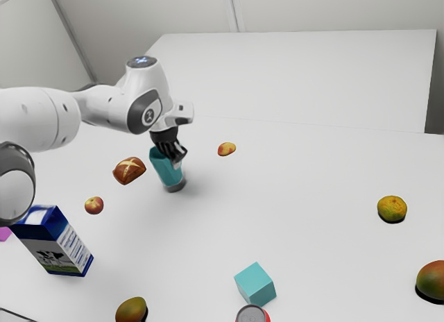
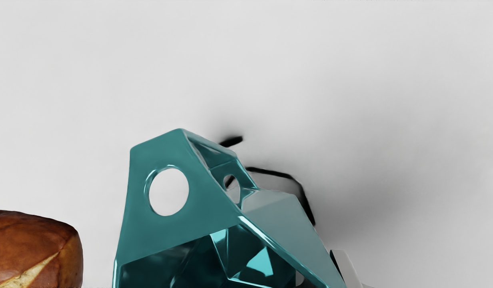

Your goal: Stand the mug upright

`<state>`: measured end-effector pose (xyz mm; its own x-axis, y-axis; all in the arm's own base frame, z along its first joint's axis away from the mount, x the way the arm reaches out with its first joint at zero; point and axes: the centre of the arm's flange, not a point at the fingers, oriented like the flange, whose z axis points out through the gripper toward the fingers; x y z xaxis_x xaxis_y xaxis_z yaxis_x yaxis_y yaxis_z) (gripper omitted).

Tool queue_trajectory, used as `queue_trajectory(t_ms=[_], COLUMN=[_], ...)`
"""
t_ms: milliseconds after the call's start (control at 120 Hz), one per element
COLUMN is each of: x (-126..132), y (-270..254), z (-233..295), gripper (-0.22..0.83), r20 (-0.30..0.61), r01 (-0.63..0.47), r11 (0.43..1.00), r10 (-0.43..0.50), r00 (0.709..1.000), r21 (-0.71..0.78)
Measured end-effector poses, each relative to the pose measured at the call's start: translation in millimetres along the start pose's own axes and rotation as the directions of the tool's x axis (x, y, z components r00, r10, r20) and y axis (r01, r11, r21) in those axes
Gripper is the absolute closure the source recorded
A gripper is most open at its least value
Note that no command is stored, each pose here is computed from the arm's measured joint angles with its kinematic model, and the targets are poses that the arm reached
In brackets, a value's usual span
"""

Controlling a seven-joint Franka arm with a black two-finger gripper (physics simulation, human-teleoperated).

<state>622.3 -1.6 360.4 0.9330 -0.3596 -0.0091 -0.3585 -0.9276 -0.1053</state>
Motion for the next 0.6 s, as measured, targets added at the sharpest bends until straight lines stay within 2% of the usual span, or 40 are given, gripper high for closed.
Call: queue_trajectory(t_ms=[67, 250, 400, 467, 600], x=[0, 1, 1, -1, -14], y=[1, 2, 0, 0, -1], z=[4, 2, -5, -30, -122], gripper=[0.77, 0.38, 0.19, 0.14, 0.07], r20=[-0.008, -0.037, -0.054, -0.074, -0.114], r01=[0.049, 0.171, 0.251, 0.286, 0.340], r11=[0.999, 0.985, 0.968, 0.958, 0.939], r10=[-0.049, -0.171, -0.251, -0.287, -0.345], r00=[0.999, 0.985, 0.967, 0.955, 0.932], r21=[0.010, 0.010, 0.002, -0.017, -0.058])
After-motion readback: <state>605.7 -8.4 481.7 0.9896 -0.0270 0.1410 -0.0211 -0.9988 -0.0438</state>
